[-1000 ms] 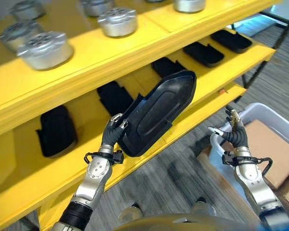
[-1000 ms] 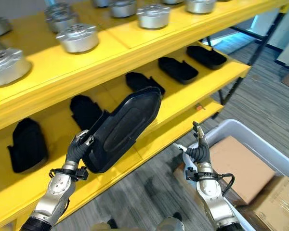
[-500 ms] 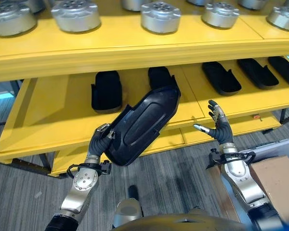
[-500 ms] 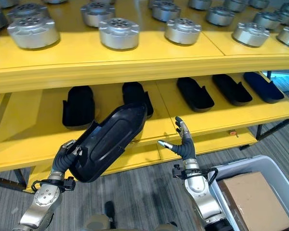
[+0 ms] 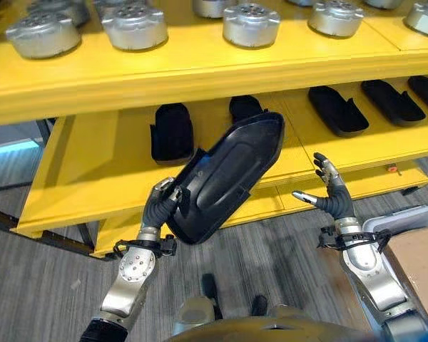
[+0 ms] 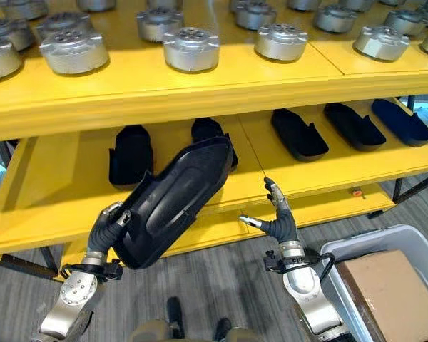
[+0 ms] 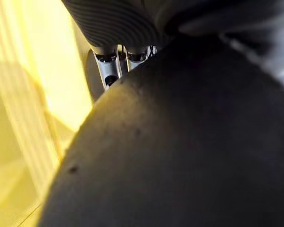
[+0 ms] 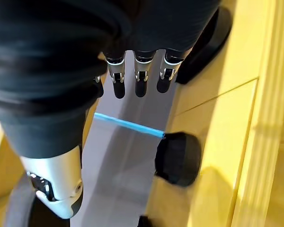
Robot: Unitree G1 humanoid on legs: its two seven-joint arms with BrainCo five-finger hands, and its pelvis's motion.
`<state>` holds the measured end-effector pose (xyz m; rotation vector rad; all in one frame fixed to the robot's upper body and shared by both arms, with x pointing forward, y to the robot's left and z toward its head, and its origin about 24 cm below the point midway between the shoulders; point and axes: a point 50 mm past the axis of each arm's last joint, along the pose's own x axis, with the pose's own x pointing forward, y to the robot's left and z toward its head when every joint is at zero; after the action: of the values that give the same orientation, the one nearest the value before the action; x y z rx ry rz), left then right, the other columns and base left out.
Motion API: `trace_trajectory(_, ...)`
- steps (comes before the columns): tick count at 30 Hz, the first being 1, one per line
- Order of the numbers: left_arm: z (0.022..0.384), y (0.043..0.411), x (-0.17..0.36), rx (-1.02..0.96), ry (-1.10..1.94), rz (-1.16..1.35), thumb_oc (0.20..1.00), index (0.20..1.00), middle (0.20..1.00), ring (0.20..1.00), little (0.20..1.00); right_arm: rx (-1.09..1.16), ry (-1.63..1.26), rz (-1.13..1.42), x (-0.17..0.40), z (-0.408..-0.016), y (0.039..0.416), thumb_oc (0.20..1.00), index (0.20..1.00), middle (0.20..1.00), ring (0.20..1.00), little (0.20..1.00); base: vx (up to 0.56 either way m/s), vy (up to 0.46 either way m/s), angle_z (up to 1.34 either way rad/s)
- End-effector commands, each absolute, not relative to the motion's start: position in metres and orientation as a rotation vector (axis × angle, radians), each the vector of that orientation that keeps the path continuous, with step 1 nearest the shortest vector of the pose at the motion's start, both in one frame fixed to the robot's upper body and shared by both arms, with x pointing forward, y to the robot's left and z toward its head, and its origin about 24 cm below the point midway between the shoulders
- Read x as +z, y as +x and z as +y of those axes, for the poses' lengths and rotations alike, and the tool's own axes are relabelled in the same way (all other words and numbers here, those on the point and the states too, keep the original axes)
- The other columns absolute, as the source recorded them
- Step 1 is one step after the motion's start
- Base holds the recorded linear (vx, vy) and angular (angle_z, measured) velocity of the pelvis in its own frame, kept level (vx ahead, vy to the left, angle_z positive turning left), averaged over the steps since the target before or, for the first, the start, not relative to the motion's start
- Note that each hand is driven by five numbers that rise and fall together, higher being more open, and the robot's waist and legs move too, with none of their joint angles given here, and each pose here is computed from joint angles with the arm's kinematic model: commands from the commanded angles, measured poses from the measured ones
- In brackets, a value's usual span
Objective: Move parts from the plastic box to the shelf.
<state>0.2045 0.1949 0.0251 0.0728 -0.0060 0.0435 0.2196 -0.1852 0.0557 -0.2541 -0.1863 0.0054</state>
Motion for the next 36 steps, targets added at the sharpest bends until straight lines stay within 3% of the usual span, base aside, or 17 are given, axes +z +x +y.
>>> trace_trajectory(1, 0.198, 0.217, 0.059, 0.030, 0.073, -0.201, 0.200, 0.200, 0.200, 0.200, 0.200, -0.008, -0.277, -0.416, 0.089, -0.182, 0.224, 1.000, 1.000, 1.000, 1.000, 1.000, 0.04, -0.192, 0.02)
trace_trajectory(9, 0.187, 0.237, 0.071, 0.008, 0.069, -0.242, 0.200, 0.200, 0.200, 0.200, 0.200, -0.047, -0.331, -0.395, 0.083, -0.181, 0.236, 1.000, 1.000, 1.000, 1.000, 1.000, 0.02, -0.001, 0.18)
trace_trajectory(15, 0.200, 0.229, 0.065, 0.078, 0.027, -0.229, 0.200, 0.200, 0.200, 0.200, 0.200, -0.027, -0.379, -0.327, 0.078, -0.205, 0.227, 1.000, 1.000, 1.000, 1.000, 1.000, 0.02, 0.395, -0.43)
trace_trajectory(17, 0.193, 0.236, 0.074, 0.075, 0.153, -0.345, 0.200, 0.200, 0.200, 0.200, 0.200, -0.050, -0.397, -0.353, 0.081, -0.203, 0.230, 1.000, 1.000, 1.000, 1.000, 1.000, -0.05, 0.677, -0.17)
trace_trajectory(24, 0.171, 0.239, 0.081, -0.019, 0.223, -0.382, 0.200, 0.200, 0.200, 0.200, 0.200, -0.182, -0.377, -0.345, 0.077, -0.218, 0.227, 1.000, 1.000, 1.000, 1.000, 1.000, 0.01, 0.443, -0.01)
trace_trajectory(36, 0.185, 0.224, 0.101, -0.040, 0.280, -0.492, 0.200, 0.200, 0.200, 0.200, 0.200, -0.148, -0.392, -0.525, 0.103, -0.186, 0.225, 1.000, 1.000, 1.000, 1.000, 1.000, -0.08, 0.056, -0.11)
